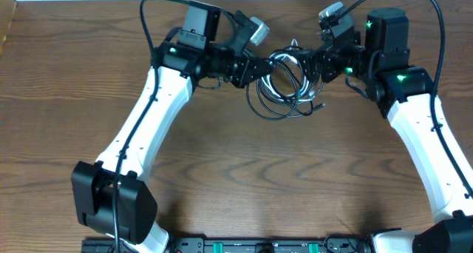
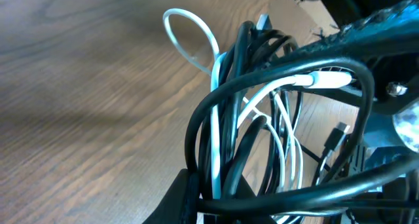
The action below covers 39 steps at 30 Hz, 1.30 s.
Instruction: Untangle cables
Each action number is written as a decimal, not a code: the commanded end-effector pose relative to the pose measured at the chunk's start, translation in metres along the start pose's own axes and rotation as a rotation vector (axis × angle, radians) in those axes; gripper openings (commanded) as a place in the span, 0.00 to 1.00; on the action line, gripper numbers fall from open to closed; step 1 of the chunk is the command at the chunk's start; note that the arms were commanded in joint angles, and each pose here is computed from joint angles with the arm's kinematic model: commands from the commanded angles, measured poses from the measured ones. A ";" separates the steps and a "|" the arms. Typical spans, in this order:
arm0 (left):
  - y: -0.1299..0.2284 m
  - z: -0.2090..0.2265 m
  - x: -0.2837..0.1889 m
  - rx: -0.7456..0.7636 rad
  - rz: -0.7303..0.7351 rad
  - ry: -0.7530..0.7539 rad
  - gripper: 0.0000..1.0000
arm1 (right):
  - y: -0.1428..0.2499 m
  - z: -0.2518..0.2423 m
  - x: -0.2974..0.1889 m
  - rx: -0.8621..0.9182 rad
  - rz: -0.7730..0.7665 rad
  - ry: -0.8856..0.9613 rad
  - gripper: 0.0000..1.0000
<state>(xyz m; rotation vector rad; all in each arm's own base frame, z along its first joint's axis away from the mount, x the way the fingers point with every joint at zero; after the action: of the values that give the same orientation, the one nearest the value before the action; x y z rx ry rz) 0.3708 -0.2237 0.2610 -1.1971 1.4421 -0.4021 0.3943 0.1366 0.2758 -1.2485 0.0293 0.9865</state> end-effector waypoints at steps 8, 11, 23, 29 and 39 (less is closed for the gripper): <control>-0.016 0.007 -0.027 0.023 -0.085 -0.011 0.07 | -0.006 0.006 -0.005 0.005 -0.007 -0.023 0.84; -0.017 0.007 -0.027 0.025 -0.086 -0.011 0.07 | -0.006 0.009 -0.004 0.004 -0.004 -0.044 0.84; -0.027 -0.004 -0.039 0.055 -0.115 -0.022 0.07 | 0.000 0.009 0.003 0.002 0.019 -0.048 0.80; -0.030 -0.007 -0.044 0.067 -0.124 -0.029 0.08 | 0.002 0.009 0.006 0.006 0.028 -0.049 0.70; -0.028 -0.002 -0.044 0.063 -0.108 -0.071 0.08 | -0.001 0.010 0.005 0.000 0.018 -0.058 0.72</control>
<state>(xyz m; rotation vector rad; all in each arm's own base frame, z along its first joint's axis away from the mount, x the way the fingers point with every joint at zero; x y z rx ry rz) 0.3735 -0.2015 0.2935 -1.2291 1.3329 -0.4477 0.3916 0.1430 0.2678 -1.2212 0.0329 1.0365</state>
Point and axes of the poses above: each gripper's point midway between its finger pads, its own x axis out along the fingers, its own z axis along the line the jaws close on, y = z × x, the point moved 4 cm from there along -x, back along the fingers, and after that the axes turned 14 degrees about x, right-handed, at the moved point
